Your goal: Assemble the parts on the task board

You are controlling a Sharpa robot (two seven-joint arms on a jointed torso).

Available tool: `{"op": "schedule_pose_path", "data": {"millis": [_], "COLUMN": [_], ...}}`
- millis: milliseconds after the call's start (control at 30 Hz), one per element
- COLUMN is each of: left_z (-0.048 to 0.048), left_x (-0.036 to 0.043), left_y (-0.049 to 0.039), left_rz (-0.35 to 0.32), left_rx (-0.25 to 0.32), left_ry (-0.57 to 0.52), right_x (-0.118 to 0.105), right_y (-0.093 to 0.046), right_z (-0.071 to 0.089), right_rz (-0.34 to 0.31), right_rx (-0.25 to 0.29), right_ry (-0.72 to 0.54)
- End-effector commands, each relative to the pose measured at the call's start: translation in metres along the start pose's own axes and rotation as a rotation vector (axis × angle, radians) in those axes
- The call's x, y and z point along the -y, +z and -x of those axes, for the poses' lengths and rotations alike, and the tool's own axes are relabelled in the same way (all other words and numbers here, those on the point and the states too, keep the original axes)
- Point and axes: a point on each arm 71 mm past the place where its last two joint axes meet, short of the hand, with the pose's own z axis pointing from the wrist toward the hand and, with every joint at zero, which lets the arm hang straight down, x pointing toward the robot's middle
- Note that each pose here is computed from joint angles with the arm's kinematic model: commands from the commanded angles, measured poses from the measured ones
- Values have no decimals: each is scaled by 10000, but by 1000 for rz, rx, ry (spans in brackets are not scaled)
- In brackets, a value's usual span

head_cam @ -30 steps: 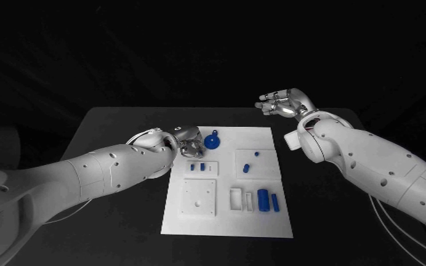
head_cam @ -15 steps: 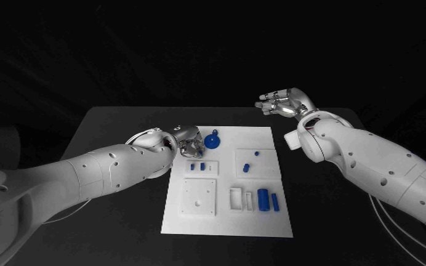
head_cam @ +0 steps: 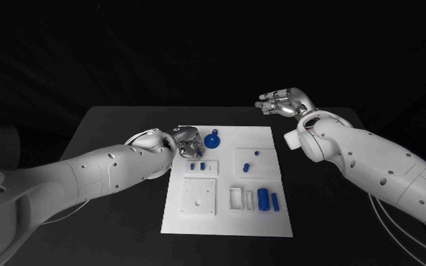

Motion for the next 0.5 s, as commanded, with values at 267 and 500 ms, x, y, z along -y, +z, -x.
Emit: {"op": "schedule_pose_path", "data": {"millis": [267, 500], "left_z": [-50, -63], "left_x": [42, 45], "left_y": [14, 21], "left_rz": [-12, -7], "left_rx": [-23, -33], "left_ry": [1, 3], "right_x": [-10, -9], "right_y": [3, 3], "right_z": [-29, -32], "right_rz": [10, 10], "right_rx": [-18, -18], "right_ry": [-2, -2]}}
